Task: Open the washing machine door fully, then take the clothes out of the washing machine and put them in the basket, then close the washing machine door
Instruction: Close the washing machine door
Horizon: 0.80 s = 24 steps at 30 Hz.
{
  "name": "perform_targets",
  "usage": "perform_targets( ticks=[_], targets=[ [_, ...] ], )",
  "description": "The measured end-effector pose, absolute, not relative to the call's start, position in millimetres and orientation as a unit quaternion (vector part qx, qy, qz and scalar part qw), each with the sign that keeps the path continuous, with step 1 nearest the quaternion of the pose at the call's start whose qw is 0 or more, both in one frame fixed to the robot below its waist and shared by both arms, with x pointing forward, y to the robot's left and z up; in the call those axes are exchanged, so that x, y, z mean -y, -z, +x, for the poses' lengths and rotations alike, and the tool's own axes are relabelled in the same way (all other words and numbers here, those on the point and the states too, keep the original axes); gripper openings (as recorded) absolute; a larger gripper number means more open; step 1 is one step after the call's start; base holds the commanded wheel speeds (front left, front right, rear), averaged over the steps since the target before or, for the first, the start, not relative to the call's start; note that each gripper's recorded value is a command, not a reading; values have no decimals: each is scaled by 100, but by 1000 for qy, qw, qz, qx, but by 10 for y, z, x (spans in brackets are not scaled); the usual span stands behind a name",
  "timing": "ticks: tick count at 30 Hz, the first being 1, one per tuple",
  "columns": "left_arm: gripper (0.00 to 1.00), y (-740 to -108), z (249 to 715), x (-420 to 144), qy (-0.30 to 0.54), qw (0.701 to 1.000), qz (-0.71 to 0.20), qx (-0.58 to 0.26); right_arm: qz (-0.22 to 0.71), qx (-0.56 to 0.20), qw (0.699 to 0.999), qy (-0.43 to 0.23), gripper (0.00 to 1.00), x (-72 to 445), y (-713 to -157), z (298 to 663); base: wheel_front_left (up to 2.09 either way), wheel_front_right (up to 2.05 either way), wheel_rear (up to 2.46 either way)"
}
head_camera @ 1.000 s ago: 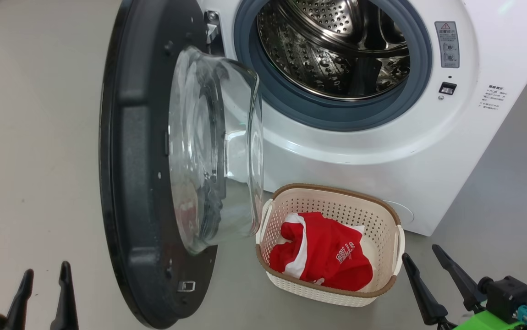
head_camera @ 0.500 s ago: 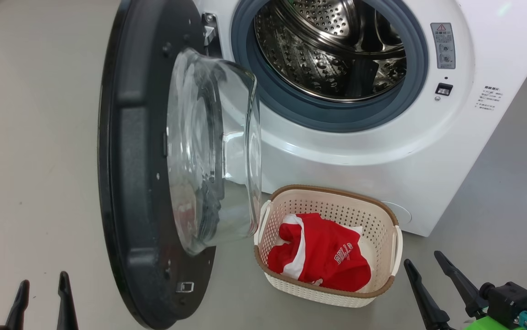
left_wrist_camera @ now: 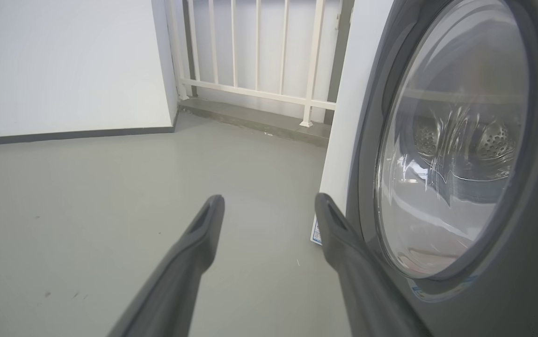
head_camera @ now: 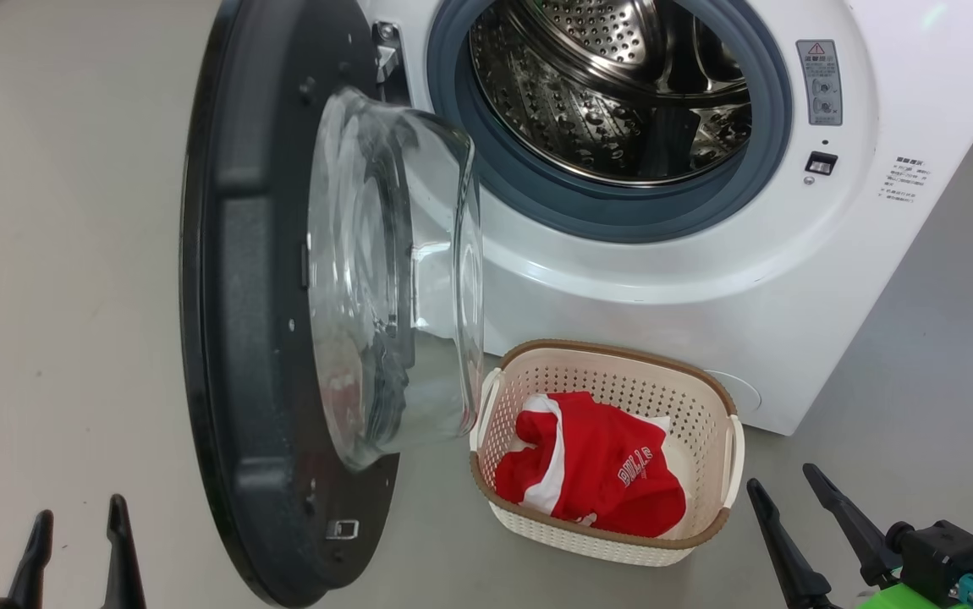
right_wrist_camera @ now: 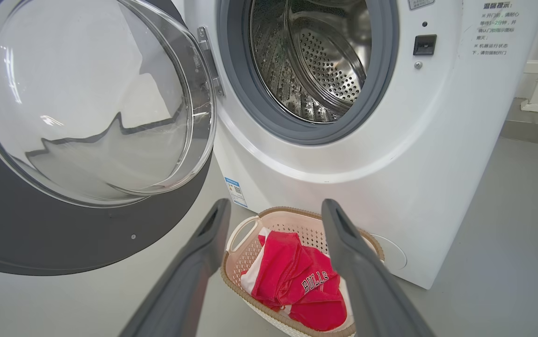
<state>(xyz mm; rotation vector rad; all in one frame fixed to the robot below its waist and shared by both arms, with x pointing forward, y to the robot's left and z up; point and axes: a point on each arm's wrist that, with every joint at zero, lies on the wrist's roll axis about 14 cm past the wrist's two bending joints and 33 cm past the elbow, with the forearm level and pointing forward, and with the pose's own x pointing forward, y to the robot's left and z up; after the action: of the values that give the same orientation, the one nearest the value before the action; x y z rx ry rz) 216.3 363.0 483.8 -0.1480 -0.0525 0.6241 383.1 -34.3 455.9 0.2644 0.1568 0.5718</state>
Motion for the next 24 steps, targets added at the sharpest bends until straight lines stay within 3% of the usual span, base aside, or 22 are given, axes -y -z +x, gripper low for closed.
perform_targets(
  ticks=[8, 9, 12, 13, 14, 24],
  targets=[
    [100, -4898, 2156, -3674, -317, 941, -110, 51, 130, -80, 947, -284, 100, 319, -4540, 3833, 0, 0, 0],
    [95, -4918, 2166, -3693, -319, 938, -121, 59, 131, -81, 946, -284, 100, 316, -4535, 3834, 0, 0, 0],
    [38, -5010, 2208, -3770, -322, 932, -146, 83, 131, -84, 946, -285, 100, 308, -4514, 3837, 0, 0, 0],
    [15, -5039, 2226, -3797, -320, 930, -155, 90, 131, -85, 945, -286, 100, 304, -4507, 3837, 0, 0, 0],
    [0, -5071, 2235, -3833, -320, 928, -164, 98, 132, -86, 945, -286, 100, 299, -4499, 3836, 0, 0, 0],
    [0, -5280, 2372, -4158, -292, 888, -326, 141, 132, -96, 943, -291, 100, 269, -4438, 3820, 0, 0, 0]
  ],
)
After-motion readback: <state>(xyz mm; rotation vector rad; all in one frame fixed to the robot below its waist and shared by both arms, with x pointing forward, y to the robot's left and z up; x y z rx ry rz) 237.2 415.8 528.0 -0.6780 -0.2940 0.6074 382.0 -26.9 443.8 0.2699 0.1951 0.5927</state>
